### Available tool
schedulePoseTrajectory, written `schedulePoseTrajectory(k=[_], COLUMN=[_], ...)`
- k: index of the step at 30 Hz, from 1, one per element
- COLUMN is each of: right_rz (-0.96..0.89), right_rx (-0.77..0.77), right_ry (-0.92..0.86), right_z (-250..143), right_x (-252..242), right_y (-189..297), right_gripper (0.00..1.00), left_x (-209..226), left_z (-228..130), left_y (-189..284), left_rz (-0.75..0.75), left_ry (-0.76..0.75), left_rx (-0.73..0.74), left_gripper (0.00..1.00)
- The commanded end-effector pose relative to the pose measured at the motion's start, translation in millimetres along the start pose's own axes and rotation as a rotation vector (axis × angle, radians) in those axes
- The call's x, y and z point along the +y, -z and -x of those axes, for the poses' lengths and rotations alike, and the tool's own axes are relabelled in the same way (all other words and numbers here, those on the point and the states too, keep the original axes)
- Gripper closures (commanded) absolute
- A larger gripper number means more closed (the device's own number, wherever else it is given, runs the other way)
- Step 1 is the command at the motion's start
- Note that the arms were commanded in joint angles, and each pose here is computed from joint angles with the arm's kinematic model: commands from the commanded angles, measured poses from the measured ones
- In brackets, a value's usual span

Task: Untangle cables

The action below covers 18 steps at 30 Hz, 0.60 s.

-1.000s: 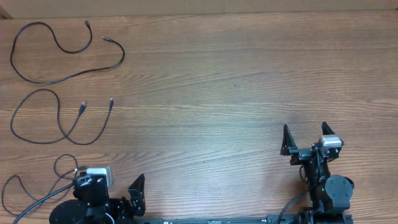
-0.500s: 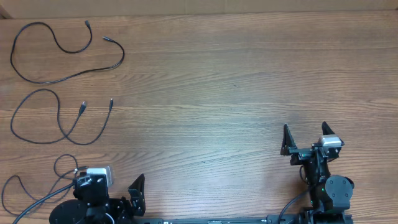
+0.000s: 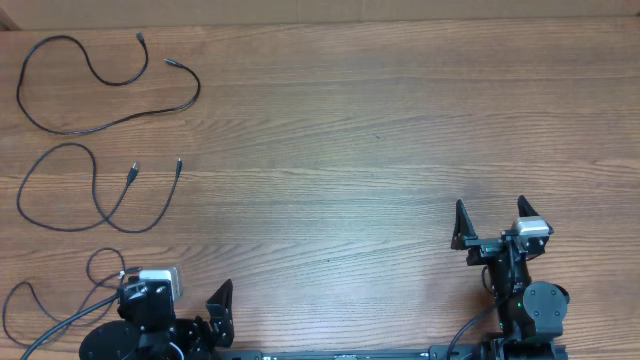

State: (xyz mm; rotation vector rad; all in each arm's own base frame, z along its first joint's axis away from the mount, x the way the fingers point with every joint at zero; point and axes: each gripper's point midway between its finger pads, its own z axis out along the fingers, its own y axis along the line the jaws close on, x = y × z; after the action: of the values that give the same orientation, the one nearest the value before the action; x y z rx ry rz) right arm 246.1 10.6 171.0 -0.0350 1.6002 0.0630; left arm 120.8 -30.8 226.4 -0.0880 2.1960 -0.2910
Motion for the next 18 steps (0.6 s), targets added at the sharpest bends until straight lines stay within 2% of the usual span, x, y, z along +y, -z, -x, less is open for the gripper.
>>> schedulePoseTrajectory(k=[1, 13, 18], right_rz=[-0.017, -0.017, -0.017], right_rx=[-0.006, -0.006, -0.006], right_ry=[0.008, 0.007, 0.008], right_z=[-1.2, -1.2, -1.2], right_x=[-3.4, -3.4, -3.4], right_y=[0.0, 0.0, 0.0], right_gripper=[0.0, 0.0, 0.0], left_x=[-0.4, -1.6, -6.8], left_z=[0.2, 11.6, 36.7], left_y=[0.6, -7.3, -32.2], left_rz=[-0.003, -0.016, -0.063], left_ry=[0.004, -0.018, -0.174], left_rx=[-0.007, -0.055, -0.207], left_gripper=[0.0, 0.0, 0.0])
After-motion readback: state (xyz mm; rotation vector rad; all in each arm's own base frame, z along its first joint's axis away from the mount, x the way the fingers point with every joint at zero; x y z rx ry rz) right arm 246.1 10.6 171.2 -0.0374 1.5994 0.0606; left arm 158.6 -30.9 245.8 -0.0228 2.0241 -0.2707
